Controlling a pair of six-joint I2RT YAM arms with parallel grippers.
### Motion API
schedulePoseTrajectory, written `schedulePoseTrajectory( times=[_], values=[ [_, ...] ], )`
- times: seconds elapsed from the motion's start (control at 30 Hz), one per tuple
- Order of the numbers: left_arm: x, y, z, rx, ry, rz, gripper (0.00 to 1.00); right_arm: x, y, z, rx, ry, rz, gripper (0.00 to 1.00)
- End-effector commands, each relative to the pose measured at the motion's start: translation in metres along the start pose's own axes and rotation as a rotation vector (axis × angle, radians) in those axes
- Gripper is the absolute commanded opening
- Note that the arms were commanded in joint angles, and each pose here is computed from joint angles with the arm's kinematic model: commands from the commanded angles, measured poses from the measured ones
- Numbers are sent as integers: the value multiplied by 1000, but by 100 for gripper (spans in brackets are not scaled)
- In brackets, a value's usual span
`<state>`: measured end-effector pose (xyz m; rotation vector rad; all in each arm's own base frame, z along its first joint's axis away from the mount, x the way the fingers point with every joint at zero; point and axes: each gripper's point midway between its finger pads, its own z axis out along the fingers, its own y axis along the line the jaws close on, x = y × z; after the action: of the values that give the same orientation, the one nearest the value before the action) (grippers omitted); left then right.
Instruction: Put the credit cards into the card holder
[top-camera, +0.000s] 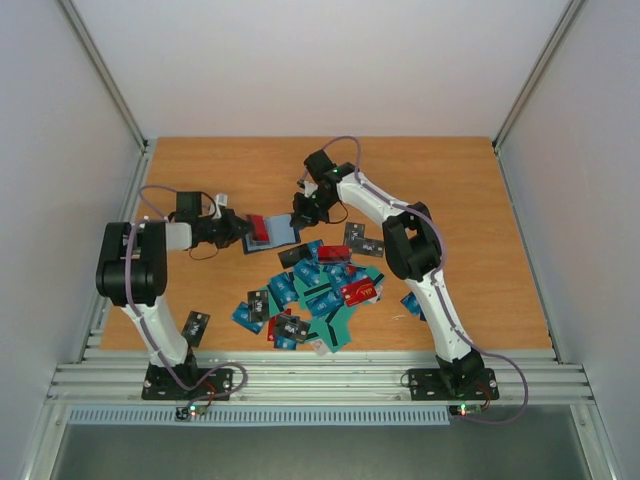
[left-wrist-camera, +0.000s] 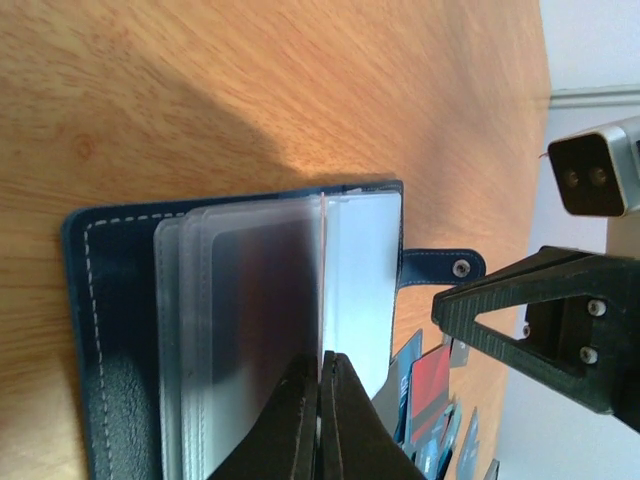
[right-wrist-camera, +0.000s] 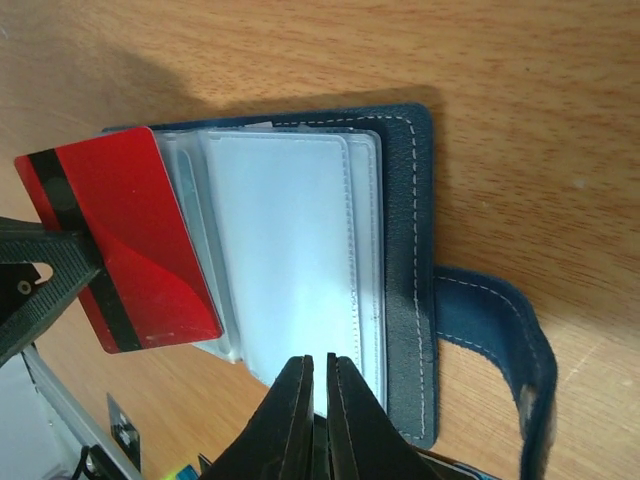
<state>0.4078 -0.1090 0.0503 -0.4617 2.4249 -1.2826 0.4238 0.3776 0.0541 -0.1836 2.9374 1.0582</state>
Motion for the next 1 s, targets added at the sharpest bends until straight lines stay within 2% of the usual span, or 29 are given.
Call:
schedulePoseTrajectory(
  times=[0.0, 0.17, 0.97],
  values=[
    [-21, -17, 3, 68, -46, 51, 0, -1, -4, 0, 0, 16, 11, 6],
    [-22, -19, 5, 85, -48, 43, 0, 2, -15, 6, 6, 46, 39, 1],
    [-18, -10, 25, 91, -27, 18, 0, 15, -36, 21, 21, 115, 80, 1]
  ],
)
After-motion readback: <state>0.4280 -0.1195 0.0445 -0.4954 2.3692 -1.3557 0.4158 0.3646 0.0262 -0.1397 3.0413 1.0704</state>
